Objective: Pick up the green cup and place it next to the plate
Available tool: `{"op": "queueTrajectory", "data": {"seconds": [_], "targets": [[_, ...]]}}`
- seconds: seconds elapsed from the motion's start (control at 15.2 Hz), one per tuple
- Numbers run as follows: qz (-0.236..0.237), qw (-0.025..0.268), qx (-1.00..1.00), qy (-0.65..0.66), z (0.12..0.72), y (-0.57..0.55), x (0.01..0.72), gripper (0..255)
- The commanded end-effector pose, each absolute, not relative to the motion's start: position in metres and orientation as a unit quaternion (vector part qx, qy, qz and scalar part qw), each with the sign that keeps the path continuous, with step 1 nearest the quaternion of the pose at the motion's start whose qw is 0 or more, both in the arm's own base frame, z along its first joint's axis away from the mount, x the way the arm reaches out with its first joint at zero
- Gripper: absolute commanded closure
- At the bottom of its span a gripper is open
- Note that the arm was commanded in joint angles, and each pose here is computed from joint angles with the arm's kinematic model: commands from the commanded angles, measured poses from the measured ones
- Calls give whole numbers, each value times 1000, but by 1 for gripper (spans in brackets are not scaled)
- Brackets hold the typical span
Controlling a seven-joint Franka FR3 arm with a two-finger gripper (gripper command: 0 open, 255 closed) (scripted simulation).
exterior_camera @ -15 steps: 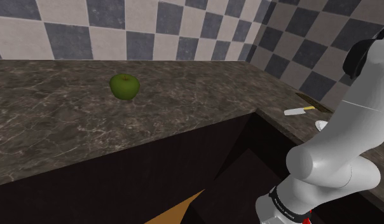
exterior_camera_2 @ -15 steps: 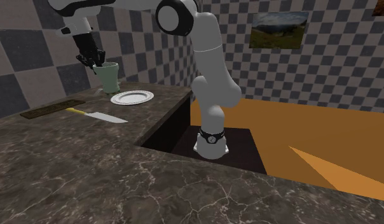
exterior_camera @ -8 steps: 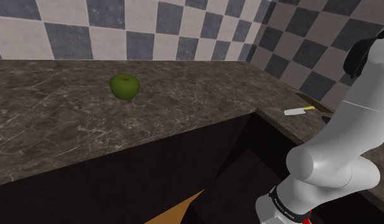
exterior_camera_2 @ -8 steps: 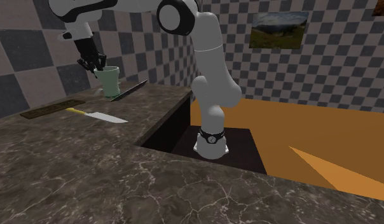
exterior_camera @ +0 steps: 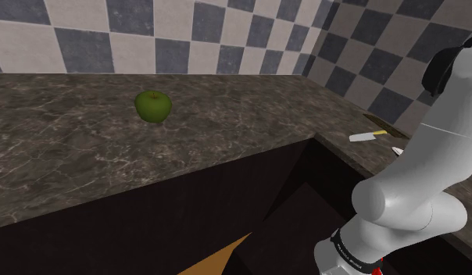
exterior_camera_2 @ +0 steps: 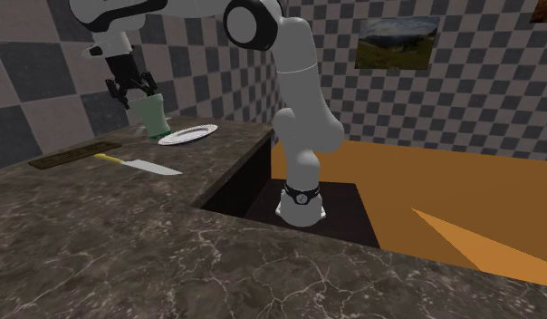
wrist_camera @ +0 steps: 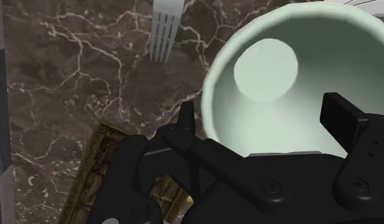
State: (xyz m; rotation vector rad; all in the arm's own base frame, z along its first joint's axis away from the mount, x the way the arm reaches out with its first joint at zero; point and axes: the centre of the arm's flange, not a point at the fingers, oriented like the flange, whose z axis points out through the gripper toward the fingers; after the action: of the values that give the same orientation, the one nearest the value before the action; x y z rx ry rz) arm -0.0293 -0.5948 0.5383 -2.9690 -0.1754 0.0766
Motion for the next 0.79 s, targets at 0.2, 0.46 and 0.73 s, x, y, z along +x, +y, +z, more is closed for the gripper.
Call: {"op": "queueTrajectory", "data": {"seconds": [0.2, 0.46, 0.73], "targets": [[26, 83, -994, -59, 577, -601, -27, 0], [26, 83, -994, -59, 587, -603, -26, 0], [26, 83, -994, -59, 587, -603, -26, 0]]}}
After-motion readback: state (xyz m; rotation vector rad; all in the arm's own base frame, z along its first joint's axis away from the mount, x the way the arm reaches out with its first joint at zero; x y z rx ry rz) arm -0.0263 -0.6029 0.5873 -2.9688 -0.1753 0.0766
